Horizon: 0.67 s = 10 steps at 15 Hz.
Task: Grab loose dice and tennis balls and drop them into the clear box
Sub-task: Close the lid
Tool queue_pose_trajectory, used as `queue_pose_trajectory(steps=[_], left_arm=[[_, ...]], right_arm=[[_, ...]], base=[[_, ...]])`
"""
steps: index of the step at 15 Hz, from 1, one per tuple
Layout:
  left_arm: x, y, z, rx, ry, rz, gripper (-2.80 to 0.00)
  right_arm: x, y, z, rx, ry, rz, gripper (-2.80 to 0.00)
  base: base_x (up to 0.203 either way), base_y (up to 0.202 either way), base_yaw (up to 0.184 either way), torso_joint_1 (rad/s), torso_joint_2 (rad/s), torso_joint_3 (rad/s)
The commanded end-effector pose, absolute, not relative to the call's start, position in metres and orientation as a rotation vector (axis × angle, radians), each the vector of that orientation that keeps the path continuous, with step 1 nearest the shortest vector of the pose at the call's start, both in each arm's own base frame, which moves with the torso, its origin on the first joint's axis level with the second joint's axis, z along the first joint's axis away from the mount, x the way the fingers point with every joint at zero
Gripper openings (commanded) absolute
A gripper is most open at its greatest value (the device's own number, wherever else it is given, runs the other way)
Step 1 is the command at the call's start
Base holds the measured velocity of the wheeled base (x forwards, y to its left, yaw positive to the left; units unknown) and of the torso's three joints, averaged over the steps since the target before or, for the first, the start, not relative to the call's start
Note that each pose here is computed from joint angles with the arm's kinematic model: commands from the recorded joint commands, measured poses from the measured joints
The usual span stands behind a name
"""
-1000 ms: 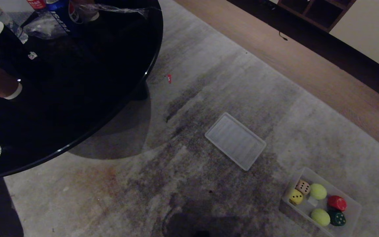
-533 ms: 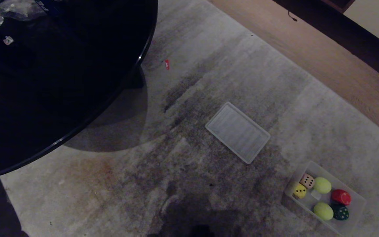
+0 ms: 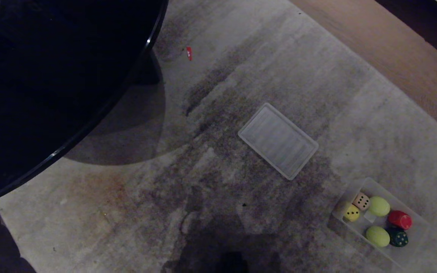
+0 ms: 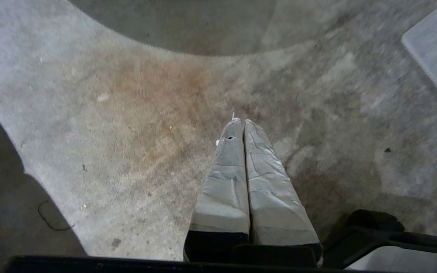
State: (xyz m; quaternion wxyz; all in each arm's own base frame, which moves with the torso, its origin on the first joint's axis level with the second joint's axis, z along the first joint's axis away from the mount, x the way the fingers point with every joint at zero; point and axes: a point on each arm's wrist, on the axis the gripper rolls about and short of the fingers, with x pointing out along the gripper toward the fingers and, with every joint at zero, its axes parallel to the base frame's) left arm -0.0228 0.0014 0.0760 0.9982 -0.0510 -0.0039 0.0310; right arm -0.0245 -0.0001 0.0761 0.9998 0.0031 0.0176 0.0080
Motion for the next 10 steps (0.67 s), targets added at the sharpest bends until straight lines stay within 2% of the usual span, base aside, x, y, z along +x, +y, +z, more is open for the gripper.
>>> queue_pose_trajectory(steps=[1,10], left_arm=[[-0.0226,0.0014,0.0756,-0.103,-0.005,0.063,-2.8],[-0.0226,0.0014,0.0756,-0.106,-0.005,0.064,-2.8]], right_arm=[[-0.0246,-0.0001,0.076,0.006,0.034,0.017,-2.8],[-0.0245,-0.0001,0.0761,0.006,0.035,0.017,-2.8]], base=[[0.0,0.0,0.0,0.002,0.0,-0.202],[0.0,0.0,0.0,0.003,0.0,-0.199]])
